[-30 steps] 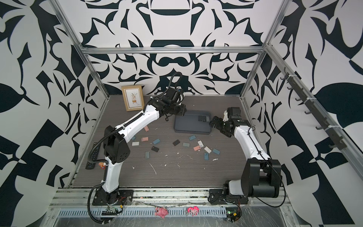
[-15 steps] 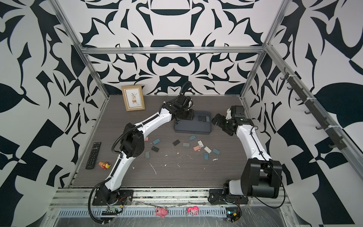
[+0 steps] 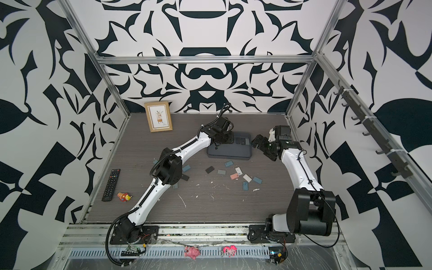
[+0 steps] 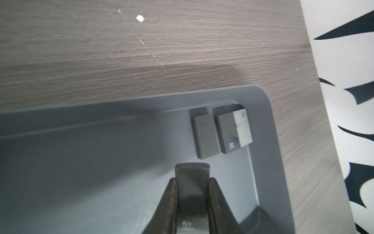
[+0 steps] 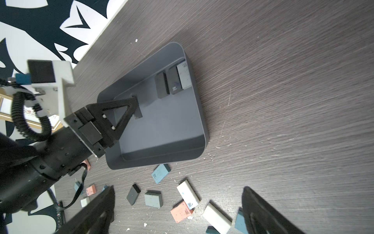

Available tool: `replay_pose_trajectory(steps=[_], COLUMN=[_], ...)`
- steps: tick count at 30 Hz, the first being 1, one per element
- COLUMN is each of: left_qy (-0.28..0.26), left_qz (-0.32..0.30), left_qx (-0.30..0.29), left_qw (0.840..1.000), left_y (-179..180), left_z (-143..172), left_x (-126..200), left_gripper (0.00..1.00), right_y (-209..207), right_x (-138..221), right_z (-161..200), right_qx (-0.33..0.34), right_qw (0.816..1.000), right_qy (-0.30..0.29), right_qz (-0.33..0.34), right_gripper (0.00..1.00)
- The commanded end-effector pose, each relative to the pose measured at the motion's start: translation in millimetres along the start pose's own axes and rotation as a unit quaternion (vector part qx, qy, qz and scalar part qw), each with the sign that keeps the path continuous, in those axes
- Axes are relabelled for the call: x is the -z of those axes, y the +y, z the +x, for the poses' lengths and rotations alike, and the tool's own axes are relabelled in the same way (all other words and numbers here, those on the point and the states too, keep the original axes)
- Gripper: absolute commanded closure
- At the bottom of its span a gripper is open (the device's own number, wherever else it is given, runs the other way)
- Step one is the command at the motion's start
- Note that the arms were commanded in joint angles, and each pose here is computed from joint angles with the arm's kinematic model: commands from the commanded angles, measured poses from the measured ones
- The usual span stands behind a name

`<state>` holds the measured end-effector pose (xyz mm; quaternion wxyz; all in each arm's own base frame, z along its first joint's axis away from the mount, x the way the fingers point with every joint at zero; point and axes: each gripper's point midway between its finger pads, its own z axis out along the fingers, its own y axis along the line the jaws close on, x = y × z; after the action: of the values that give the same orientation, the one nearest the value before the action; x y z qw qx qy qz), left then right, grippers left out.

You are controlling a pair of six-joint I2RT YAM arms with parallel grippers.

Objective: Put the eraser in the storage box
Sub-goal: Place the eraser in the storage box.

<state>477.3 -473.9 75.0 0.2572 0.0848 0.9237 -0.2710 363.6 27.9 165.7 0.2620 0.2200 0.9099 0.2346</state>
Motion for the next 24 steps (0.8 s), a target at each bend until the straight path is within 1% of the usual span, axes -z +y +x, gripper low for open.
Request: replay_pose_trajectory(steps=[1, 15, 17, 24], left_qy=[-0.018, -0.035, -0.038, -0.036], left_qz=[-0.001, 0.010, 0.018, 0.016], left_qx=[0.017, 0.044, 0.047, 0.051], left_qw=[1.000, 0.998, 0.998, 0.998], left_y=[3.9, 9.0, 7.9, 11.9], left_z=[-8.9, -11.4, -12.4, -8.9], left_x=[-5.5, -32.2, -35.2, -41.9], left_gripper=[0.82, 0.78, 0.77, 0.73], right_y=[8.1, 8.8, 8.3, 7.0], right_x=[7.3, 3.5, 3.2, 2.1], right_z=[-5.9, -4.5, -4.2, -3.5], right_qx=[0.004, 0.002, 0.002, 0.001], right_qw=[1.000, 1.000, 1.000, 1.000], right_qy=[-0.018, -0.015, -0.015, -0.015], right_qz=[-0.018, -0.026, -0.026, -0.026], right_gripper=[0.01, 0.01, 0.01, 0.01])
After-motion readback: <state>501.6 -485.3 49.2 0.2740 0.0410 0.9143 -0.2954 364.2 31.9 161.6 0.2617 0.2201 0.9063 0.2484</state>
